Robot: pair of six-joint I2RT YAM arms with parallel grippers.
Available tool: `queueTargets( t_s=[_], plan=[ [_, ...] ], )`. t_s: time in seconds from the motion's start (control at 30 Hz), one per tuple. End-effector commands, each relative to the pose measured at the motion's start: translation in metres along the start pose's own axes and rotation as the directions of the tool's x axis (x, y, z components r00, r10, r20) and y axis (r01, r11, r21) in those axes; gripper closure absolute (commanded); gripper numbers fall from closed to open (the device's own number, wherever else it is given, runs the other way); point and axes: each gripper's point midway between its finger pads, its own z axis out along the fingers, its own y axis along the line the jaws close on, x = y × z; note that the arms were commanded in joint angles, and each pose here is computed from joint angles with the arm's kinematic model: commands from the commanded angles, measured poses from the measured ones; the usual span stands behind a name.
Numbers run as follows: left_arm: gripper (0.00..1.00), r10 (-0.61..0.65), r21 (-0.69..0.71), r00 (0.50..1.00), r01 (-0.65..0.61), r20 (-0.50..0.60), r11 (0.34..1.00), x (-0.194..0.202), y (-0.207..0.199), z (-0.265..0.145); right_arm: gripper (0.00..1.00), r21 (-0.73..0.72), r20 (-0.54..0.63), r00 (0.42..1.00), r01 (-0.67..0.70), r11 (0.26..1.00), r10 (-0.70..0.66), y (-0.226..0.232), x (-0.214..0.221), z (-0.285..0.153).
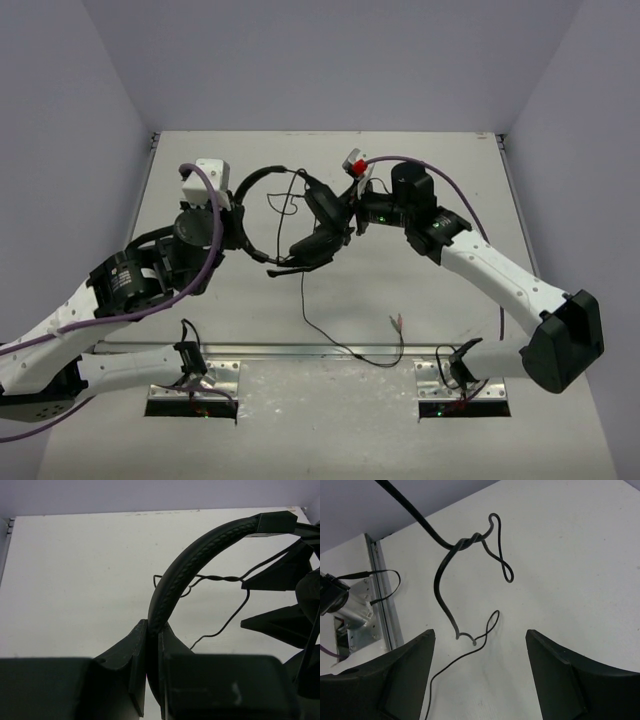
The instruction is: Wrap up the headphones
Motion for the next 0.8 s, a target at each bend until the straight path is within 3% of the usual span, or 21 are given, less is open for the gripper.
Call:
queueTargets(
  t_s=[0.0, 0.23, 0.33, 0.37, 0.4, 0.47, 0.53, 0.63, 0.7, 0.77],
  plan=[
    [1.00, -0.216, 0.130, 0.975, 0.208, 0.055, 0.970, -0.034, -0.020, -0.013, 0.26, -0.037, 0.071, 0.997, 0.013, 0.999, -0.011, 0.007, -0.017, 0.000],
    [1.00, -0.301, 0.153, 0.953, 0.304, -0.041, 0.940, -0.021, -0.034, -0.016, 0.34, -0.048, 0.157, 0.988, 0.013, 0.999, -0.005, 0.010, -0.030, 0.001],
    [1.00, -0.341, 0.149, 0.938, 0.347, -0.065, 0.926, -0.017, -0.036, -0.016, 0.63, -0.059, 0.187, 0.982, 0.019, 0.998, -0.007, 0.013, -0.032, 0.000],
    [1.00, -0.350, 0.149, 0.934, 0.357, -0.071, 0.922, -0.017, -0.037, -0.016, 0.88, -0.059, 0.184, 0.983, 0.021, 0.998, -0.009, 0.013, -0.028, 0.000],
    [1.00, -0.368, 0.144, 0.927, 0.374, -0.068, 0.916, -0.020, -0.036, -0.018, 0.99, -0.006, 0.185, 0.983, 0.013, 1.000, -0.012, 0.003, -0.025, 0.000],
    [1.00, -0.413, 0.117, 0.908, 0.419, -0.071, 0.901, -0.021, -0.030, -0.021, 0.99, 0.097, 0.172, 0.985, -0.045, 0.994, 0.028, -0.020, -0.007, -0.002],
    [1.00, -0.458, 0.109, 0.887, 0.462, -0.056, 0.880, -0.031, -0.023, -0.026, 0.99, 0.215, 0.126, 0.978, -0.191, 0.958, 0.166, -0.068, 0.026, -0.010],
    [0.99, -0.467, 0.086, 0.884, 0.465, 0.001, 0.881, -0.044, -0.012, -0.027, 0.99, 0.406, 0.031, 0.935, -0.335, 0.850, 0.353, -0.124, 0.090, -0.019],
    [1.00, -0.454, 0.101, 0.891, 0.451, 0.001, 0.887, -0.050, -0.016, -0.028, 0.98, 0.469, -0.013, 0.925, -0.330, 0.819, 0.381, -0.135, 0.111, -0.021],
    [1.00, -0.466, 0.120, 0.885, 0.462, 0.006, 0.879, -0.059, -0.020, -0.029, 0.97, 0.439, -0.025, 0.917, -0.348, 0.828, 0.398, -0.124, 0.122, -0.022]
  ],
)
